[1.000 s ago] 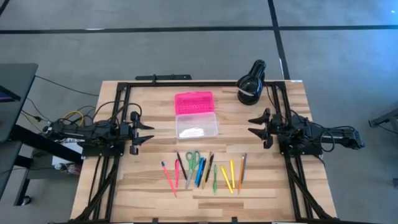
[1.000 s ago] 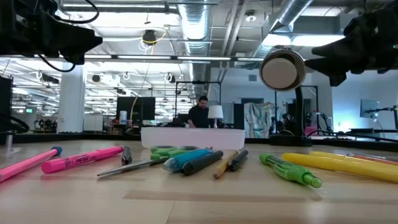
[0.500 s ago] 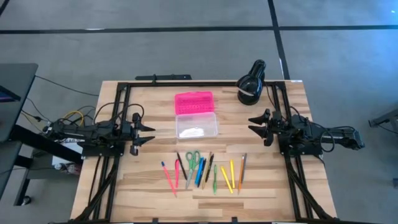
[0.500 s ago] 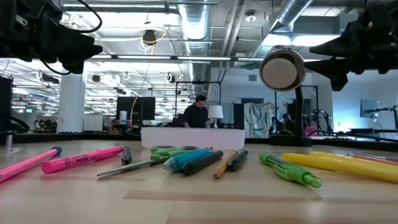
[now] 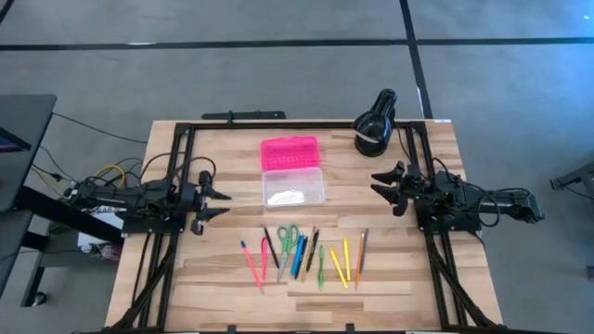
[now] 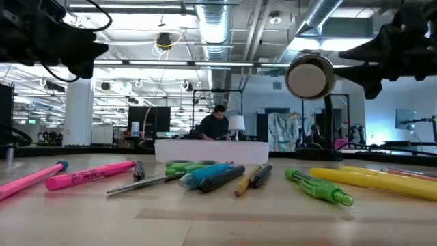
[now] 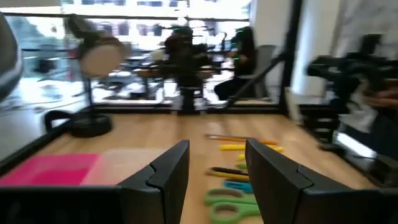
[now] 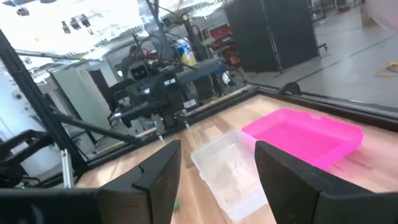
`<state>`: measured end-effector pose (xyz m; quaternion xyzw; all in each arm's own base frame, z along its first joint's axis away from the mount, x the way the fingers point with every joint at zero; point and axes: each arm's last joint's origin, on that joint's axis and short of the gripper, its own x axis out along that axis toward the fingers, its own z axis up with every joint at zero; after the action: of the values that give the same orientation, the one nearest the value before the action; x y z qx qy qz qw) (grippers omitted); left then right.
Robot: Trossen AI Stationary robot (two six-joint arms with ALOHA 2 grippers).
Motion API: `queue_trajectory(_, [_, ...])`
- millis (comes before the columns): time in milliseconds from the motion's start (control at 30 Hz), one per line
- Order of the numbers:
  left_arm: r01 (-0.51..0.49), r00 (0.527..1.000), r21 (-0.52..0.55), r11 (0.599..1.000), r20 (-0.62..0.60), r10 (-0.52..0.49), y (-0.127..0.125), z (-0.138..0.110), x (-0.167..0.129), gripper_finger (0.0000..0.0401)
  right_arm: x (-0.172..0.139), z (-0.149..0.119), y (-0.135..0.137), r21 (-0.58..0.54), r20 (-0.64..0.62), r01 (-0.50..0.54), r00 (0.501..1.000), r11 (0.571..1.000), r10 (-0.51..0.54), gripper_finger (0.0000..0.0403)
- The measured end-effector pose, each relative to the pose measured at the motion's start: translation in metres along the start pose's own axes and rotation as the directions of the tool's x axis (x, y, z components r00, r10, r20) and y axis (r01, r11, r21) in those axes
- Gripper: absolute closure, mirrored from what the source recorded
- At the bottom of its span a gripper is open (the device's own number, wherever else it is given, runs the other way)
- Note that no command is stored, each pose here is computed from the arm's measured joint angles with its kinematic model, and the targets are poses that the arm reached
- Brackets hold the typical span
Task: Pick & place school supplies into a supply box
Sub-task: Put the pink pencil into the supply box
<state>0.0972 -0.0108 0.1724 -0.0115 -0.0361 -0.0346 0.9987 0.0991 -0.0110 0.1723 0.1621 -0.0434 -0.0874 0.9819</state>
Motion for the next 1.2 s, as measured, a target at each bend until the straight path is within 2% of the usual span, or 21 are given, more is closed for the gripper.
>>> queue_trajectory(133, [0.038,0.999,0.039,0.999,0.013,-0.038,-0.001,0.003,0.000,0.0250,-0.001,0.009,0.004,-0.060,0.091,-0.058,0.994,0.996,0.064,0.0203])
queue_trajectory(267, [0.051,0.998,0.106,0.993,0.035,-0.055,-0.002,0.014,0.000,0.0250,-0.002,0.019,0.007,-0.063,0.180,-0.082,0.979,0.995,0.093,0.0203])
queue_trajectory(400, [0.047,0.998,0.157,0.986,0.024,-0.052,-0.002,0.026,0.004,0.0250,-0.002,0.019,0.007,-0.067,0.184,-0.082,0.979,0.994,0.093,0.0203])
queue_trajectory(533, [0.018,0.999,0.210,0.978,0.022,-0.023,-0.002,0.046,0.010,0.0250,-0.002,0.021,0.008,-0.124,0.184,-0.089,0.977,0.988,0.111,0.0203])
queue_trajectory(667, [-0.038,0.999,0.269,0.962,0.028,0.031,-0.001,0.070,0.018,0.0250,-0.005,0.035,0.015,-0.222,0.200,-0.158,0.958,0.962,0.204,0.0203])
queue_trajectory(767, [-0.090,0.996,0.295,0.951,0.048,0.080,0.000,0.089,0.022,0.0250,-0.006,0.045,0.020,-0.287,0.197,-0.172,0.952,0.942,0.233,0.0203])
queue_trajectory(933, [-0.121,0.992,0.313,0.942,0.071,0.104,0.000,0.110,0.027,0.0250,-0.004,0.064,0.026,-0.366,0.147,-0.152,0.965,0.918,0.218,0.0203])
queue_trajectory(1200, [-0.105,0.994,0.353,0.930,0.024,0.103,0.000,0.112,0.029,0.0250,0.017,0.082,0.035,-0.426,-0.005,-0.155,0.986,0.891,0.170,0.0203])
